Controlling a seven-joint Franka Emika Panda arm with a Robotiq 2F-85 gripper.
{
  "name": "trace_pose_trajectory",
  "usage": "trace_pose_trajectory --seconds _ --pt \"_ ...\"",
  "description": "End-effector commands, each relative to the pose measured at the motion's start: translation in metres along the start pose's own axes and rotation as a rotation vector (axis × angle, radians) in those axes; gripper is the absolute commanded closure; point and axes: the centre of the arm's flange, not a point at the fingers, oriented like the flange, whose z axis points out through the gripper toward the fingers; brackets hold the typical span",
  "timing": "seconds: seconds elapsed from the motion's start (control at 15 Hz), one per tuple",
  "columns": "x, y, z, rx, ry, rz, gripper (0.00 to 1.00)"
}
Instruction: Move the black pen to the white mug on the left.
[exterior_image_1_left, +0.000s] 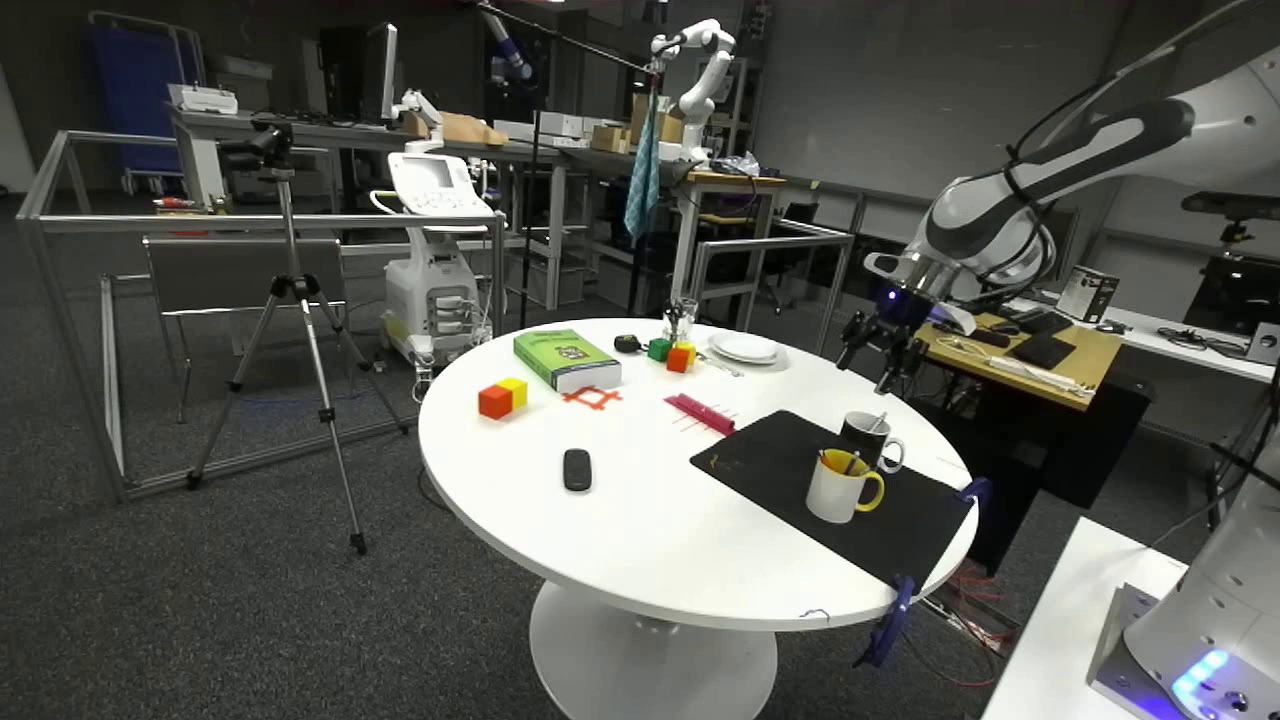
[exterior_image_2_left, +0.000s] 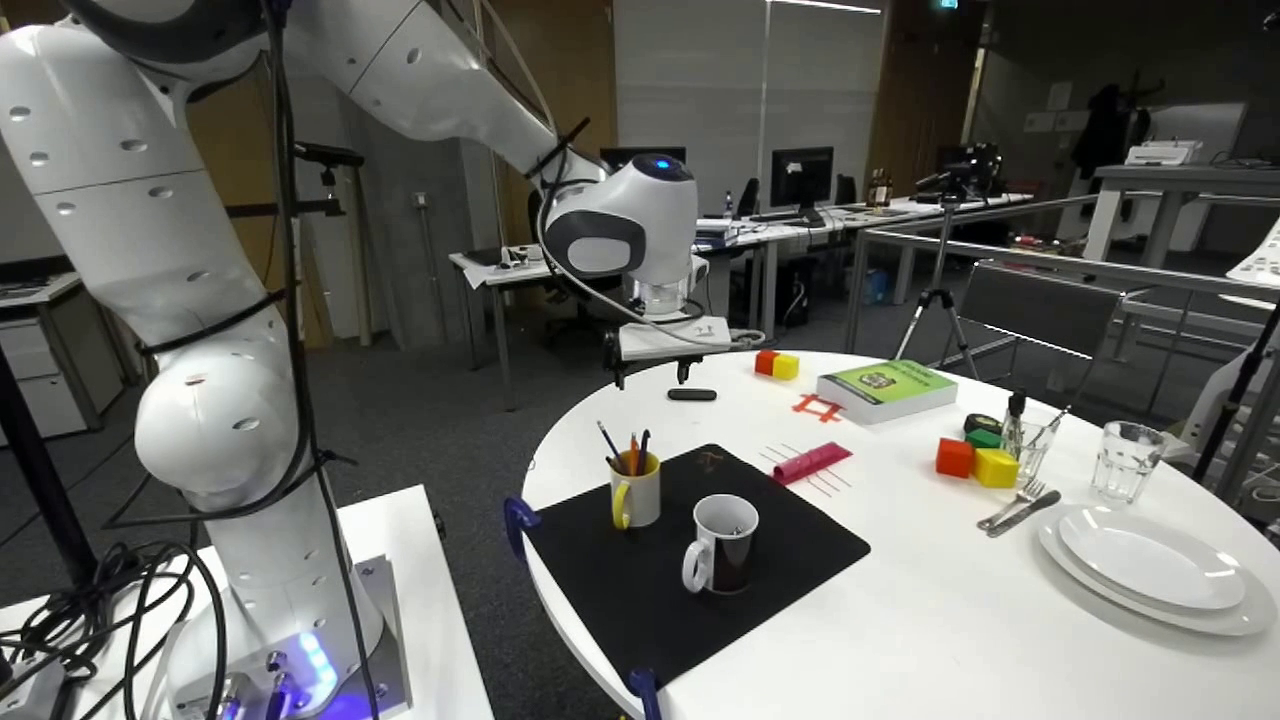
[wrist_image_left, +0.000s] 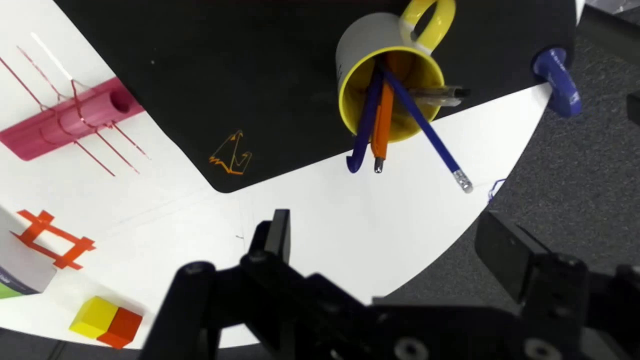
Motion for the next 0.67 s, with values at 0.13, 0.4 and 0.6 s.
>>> trace_pose_trajectory --seconds 0.13,0.4,0.6 --pt "0.003 -0.036 -0.054 0.007 -0.126 0.078 0.00" --pt "0.000 -0.043 -0.084 -0.027 -0.109 0.215 0.00" --pt "-0.005 -0.050 -0.105 -0.040 -0.084 0.321 0.00"
